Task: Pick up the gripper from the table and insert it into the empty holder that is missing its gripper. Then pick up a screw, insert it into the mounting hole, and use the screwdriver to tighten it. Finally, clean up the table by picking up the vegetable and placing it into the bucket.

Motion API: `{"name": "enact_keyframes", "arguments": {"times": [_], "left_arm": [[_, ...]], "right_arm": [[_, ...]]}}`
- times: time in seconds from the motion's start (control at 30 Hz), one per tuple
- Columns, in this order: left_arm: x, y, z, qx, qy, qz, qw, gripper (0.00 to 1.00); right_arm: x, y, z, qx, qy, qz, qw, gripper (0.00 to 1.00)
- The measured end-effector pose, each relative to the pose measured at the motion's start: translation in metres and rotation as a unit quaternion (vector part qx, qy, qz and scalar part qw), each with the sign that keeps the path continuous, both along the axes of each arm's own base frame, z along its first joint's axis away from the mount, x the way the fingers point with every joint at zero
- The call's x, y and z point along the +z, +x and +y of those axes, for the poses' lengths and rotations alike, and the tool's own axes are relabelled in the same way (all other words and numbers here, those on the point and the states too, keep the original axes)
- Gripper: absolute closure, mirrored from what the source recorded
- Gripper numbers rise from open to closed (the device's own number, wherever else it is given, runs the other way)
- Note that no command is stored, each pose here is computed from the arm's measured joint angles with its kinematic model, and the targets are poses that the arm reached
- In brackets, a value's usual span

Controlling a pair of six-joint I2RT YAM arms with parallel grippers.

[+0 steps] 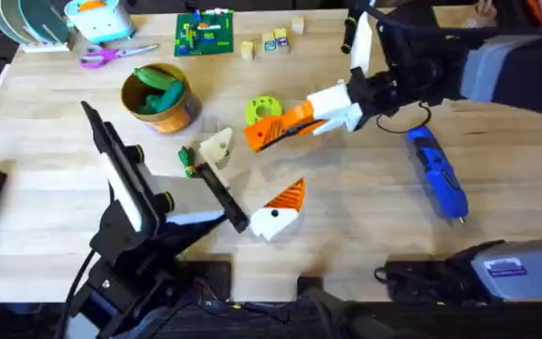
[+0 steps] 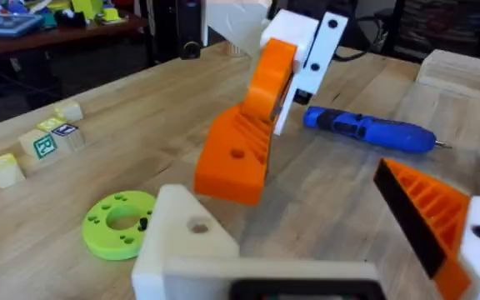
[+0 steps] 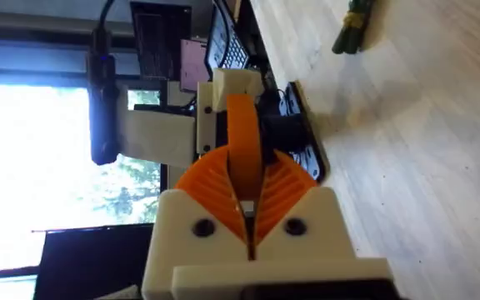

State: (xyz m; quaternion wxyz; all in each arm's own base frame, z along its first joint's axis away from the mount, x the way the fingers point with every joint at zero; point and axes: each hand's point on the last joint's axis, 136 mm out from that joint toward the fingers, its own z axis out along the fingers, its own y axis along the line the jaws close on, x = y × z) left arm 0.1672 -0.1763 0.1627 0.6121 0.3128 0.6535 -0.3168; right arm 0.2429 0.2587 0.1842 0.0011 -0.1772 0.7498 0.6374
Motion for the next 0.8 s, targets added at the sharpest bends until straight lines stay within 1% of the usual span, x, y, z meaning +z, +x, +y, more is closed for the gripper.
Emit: {"name": "enact_keyframes", "arguments": {"times": [0.17,0.3,0.47,0.6,0.8], "left_arm": [[0.0,0.0,0.0,0.0,-0.001,0.002,1.0,0.009],[0.0,0.003,0.002,0.011,-0.002,0.003,1.0,0.009],[-0.001,0.005,0.004,0.019,-0.003,0.006,1.0,0.009],[-0.001,0.003,0.002,0.012,-0.005,0.008,1.0,0.009],[0.0,0.001,0.001,0.004,-0.005,0.007,1.0,0.009]], "right_arm": [[0.0,0.0,0.015,0.02,0.017,0.005,1.0,0.993],[0.0,-0.004,0.025,0.034,0.021,0.009,0.999,0.993],[-0.008,-0.008,0.031,0.046,0.019,0.038,0.998,0.993],[-0.015,-0.013,0.038,0.061,0.019,0.058,0.996,0.993],[-0.012,-0.013,0.044,0.068,0.024,0.054,0.996,0.993]]}}
